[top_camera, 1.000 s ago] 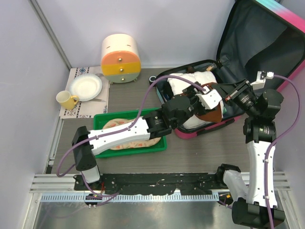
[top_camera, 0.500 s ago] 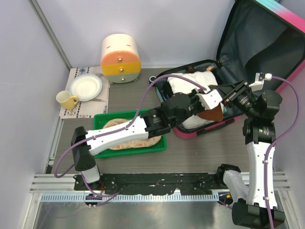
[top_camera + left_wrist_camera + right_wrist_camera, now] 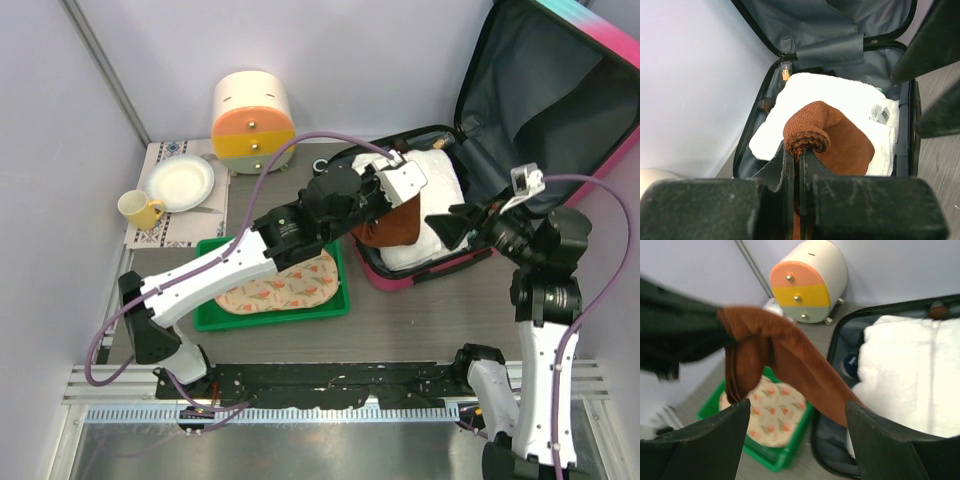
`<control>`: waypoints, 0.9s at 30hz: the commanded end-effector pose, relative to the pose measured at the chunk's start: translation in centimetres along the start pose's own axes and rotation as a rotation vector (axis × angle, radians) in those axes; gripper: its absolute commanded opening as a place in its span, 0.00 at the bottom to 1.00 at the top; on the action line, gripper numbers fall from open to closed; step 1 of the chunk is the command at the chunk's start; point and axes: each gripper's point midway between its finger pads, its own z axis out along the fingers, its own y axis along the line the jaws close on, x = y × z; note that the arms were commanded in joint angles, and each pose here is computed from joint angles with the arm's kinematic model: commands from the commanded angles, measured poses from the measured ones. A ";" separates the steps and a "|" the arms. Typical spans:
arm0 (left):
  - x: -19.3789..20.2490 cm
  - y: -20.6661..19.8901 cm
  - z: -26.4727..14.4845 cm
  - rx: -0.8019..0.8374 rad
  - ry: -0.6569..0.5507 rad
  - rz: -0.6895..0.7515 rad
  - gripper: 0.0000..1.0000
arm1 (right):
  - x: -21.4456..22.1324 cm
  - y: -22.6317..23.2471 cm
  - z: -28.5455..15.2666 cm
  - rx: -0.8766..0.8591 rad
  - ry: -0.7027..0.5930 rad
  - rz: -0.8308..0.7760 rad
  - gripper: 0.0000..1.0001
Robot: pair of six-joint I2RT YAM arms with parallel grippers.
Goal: Open, take out, and arrange the luggage
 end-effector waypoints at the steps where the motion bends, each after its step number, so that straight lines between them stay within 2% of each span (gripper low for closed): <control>1: -4.2 2.2 -2.7 0.009 -0.109 -0.004 0.00 | 2.3 -2.1 -0.8 0.019 0.014 -0.415 0.83; 2: -4.4 2.3 -3.0 0.013 -0.114 0.009 0.00 | 3.1 -2.7 -0.9 0.008 0.033 -0.552 0.84; 7: -4.7 2.5 -3.9 0.038 -0.111 0.020 0.00 | 8.0 -5.6 -0.6 -0.062 0.148 -0.798 0.84; 11: -5.1 2.5 -4.8 0.056 -0.113 -0.025 0.00 | 10.2 -6.4 0.1 -0.150 0.206 -0.796 0.84; 16: -5.3 2.7 -6.2 0.059 -0.108 -0.083 0.00 | 10.3 -7.0 1.3 -0.182 0.190 -0.769 0.82; 18: -4.6 2.7 -7.1 0.063 -0.090 -0.093 0.00 | 10.5 -6.4 1.7 -0.218 0.186 -0.760 0.72; 20: -4.5 3.3 -8.7 0.058 -0.093 -0.122 0.00 | 10.7 -5.7 2.0 -0.247 0.190 -0.761 0.68; 21: -3.5 3.0 -8.9 0.065 -0.074 -0.131 0.00 | 11.2 -4.8 2.6 -0.275 0.199 -0.780 0.53; 22: -2.9 3.6 -9.3 0.052 -0.068 -0.165 0.00 | 11.7 -4.5 3.0 -0.285 0.206 -0.780 0.47; 23: -2.7 3.7 -9.8 0.059 -0.068 -0.178 0.00 | 11.7 -4.3 3.4 -0.279 0.201 -0.780 0.45; 25: -1.8 5.0 -11.0 0.043 -0.063 -0.205 0.00 | 12.5 -1.8 5.1 -0.319 0.185 -0.778 0.71; 27: -1.4 5.2 -12.0 0.057 -0.066 -0.216 0.00 | 12.6 -0.1 6.3 -0.338 0.152 -0.793 0.87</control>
